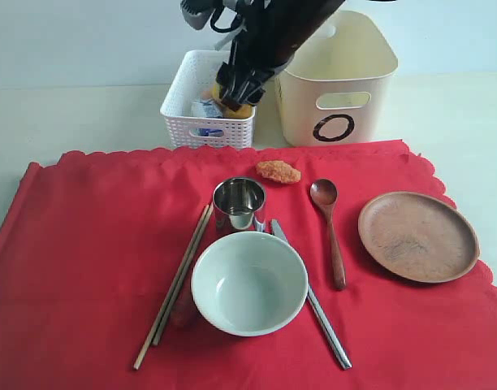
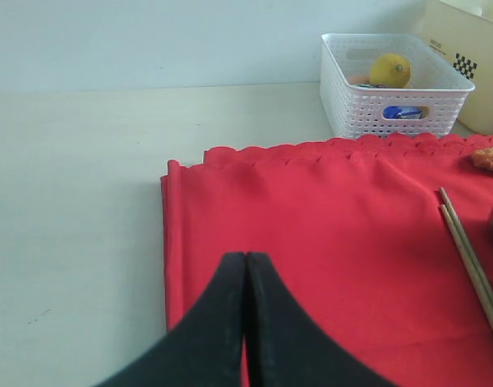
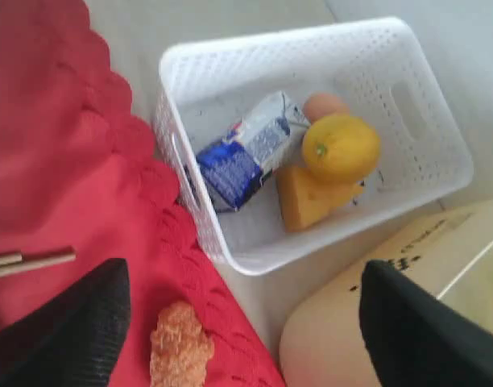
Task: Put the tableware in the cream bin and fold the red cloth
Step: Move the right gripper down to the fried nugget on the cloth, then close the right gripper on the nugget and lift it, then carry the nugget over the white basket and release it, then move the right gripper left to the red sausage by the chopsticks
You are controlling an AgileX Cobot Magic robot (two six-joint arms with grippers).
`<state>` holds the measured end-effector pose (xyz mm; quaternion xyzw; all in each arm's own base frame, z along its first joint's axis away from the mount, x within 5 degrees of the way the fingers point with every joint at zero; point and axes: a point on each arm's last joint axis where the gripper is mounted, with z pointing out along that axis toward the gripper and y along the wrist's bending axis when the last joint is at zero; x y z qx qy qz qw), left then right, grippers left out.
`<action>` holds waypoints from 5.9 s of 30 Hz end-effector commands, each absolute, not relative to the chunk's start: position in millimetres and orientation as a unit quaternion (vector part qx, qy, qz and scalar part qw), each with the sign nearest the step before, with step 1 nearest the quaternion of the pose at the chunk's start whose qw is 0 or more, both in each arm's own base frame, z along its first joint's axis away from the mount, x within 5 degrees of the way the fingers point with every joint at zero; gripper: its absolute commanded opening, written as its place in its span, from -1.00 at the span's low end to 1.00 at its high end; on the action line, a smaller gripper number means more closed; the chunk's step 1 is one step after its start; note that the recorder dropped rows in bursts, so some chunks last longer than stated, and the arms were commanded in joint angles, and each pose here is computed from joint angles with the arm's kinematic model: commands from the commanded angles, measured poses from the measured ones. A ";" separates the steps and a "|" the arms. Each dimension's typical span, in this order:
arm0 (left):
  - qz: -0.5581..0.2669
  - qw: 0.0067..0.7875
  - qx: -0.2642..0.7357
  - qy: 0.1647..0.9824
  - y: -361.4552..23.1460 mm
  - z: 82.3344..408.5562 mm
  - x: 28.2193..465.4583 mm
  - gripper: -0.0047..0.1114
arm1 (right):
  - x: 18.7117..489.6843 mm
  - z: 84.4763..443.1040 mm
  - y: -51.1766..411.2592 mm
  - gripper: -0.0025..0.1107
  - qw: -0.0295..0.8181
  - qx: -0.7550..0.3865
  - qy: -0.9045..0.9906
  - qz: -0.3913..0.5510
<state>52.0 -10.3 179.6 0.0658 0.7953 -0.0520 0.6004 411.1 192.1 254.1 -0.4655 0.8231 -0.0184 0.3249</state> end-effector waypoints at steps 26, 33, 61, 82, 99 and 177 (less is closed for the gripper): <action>-0.054 0.605 0.066 0.792 -10.5 181.3 52.3 -0.92 | 430.0 162.9 179.6 0.36 0.187 -0.490 0.843 -0.120; -0.054 0.605 0.066 0.792 -10.5 181.3 52.3 -0.92 | 431.2 144.2 180.5 0.36 0.170 -0.494 0.844 -0.117; -0.054 0.605 0.066 0.792 -10.5 181.3 52.3 -0.92 | 430.4 116.2 185.0 -0.50 0.150 -0.482 0.859 -0.087; -0.054 0.605 0.066 0.792 -10.5 181.3 52.3 -0.92 | 430.3 120.3 185.3 -0.96 0.154 -0.480 0.859 -0.085; -0.054 0.605 0.066 0.792 -10.5 181.3 52.3 -0.92 | 433.5 187.0 199.9 -0.96 0.299 -0.332 0.894 0.016; -0.054 0.605 0.066 0.792 -10.5 181.3 52.3 -0.92 | 418.6 261.4 214.1 0.28 0.348 -0.335 0.873 0.069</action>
